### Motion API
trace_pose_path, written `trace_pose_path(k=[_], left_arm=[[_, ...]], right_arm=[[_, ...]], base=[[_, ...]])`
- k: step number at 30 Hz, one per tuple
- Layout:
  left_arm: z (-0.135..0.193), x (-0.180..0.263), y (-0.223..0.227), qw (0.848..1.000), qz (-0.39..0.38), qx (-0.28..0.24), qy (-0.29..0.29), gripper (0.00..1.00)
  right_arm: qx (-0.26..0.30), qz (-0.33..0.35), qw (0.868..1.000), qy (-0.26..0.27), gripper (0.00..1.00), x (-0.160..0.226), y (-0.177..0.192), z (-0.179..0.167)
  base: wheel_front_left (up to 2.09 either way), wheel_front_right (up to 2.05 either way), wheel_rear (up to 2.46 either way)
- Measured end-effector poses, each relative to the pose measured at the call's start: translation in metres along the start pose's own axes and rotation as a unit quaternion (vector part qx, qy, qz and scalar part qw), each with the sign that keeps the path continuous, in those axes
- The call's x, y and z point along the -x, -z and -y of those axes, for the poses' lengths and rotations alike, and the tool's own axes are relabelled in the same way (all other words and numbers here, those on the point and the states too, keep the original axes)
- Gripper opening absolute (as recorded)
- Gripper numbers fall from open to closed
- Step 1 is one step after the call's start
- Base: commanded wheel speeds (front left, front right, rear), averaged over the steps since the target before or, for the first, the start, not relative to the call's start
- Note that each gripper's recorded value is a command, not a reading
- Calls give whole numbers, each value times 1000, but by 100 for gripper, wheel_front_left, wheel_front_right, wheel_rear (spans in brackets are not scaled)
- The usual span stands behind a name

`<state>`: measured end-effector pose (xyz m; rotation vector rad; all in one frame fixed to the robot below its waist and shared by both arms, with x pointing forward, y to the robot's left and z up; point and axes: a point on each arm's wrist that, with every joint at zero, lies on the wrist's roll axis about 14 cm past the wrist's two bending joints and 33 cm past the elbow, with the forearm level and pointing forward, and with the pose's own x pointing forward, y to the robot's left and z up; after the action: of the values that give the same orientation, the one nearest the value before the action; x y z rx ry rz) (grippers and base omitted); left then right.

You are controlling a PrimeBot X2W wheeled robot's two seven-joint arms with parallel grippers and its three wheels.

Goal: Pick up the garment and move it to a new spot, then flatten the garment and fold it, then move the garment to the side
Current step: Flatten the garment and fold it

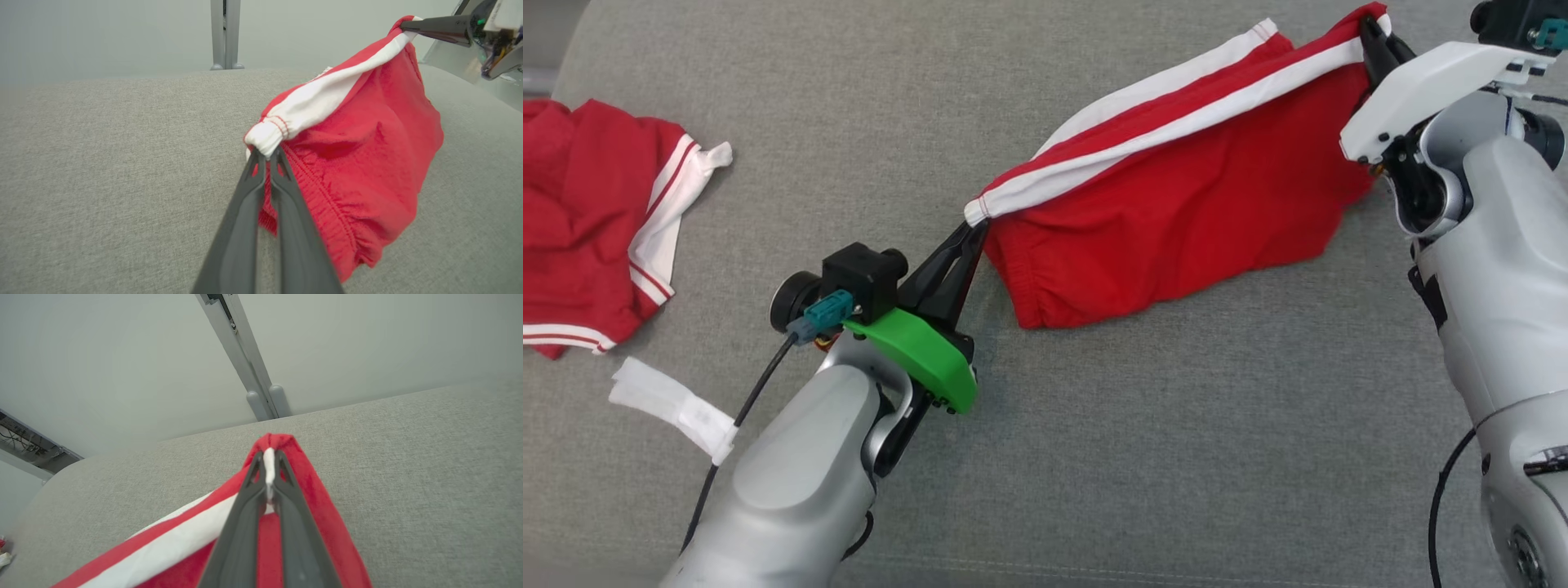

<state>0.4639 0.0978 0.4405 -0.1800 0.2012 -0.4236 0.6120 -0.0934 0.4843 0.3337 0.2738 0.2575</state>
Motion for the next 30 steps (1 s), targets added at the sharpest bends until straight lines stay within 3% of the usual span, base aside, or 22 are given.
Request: trace_pose_path(k=[7,8,9,10,11,22,30], left_arm=[[-8,-8,15,1000,-24,9,-9,0],[-11,-8,16,1000,-25,9,-12,0],[-12,-8,16,1000,-24,11,-14,8],[-14,-9,14,1000,-22,14,-18,39],[-16,-8,13,999,-20,14,-22,100],[-19,24,1,999,14,13,-51,100],[-54,65,-42,984,99,-5,-145,100]], right_arm=[[12,-15,1000,-15,2,-33,24,-16],[13,-15,1000,-16,45,-35,27,-18],[14,-17,1000,-17,100,-37,30,-19],[13,-22,1000,-18,100,-38,34,-20],[15,-23,999,-21,100,-38,37,-23],[90,-28,995,-23,100,-9,39,-11],[118,-52,992,12,100,9,44,27]], base=[[0,0,0],[0,0,0],[0,0,0],[0,0,0],[0,0,0],[0,0,0],[0,0,0]])
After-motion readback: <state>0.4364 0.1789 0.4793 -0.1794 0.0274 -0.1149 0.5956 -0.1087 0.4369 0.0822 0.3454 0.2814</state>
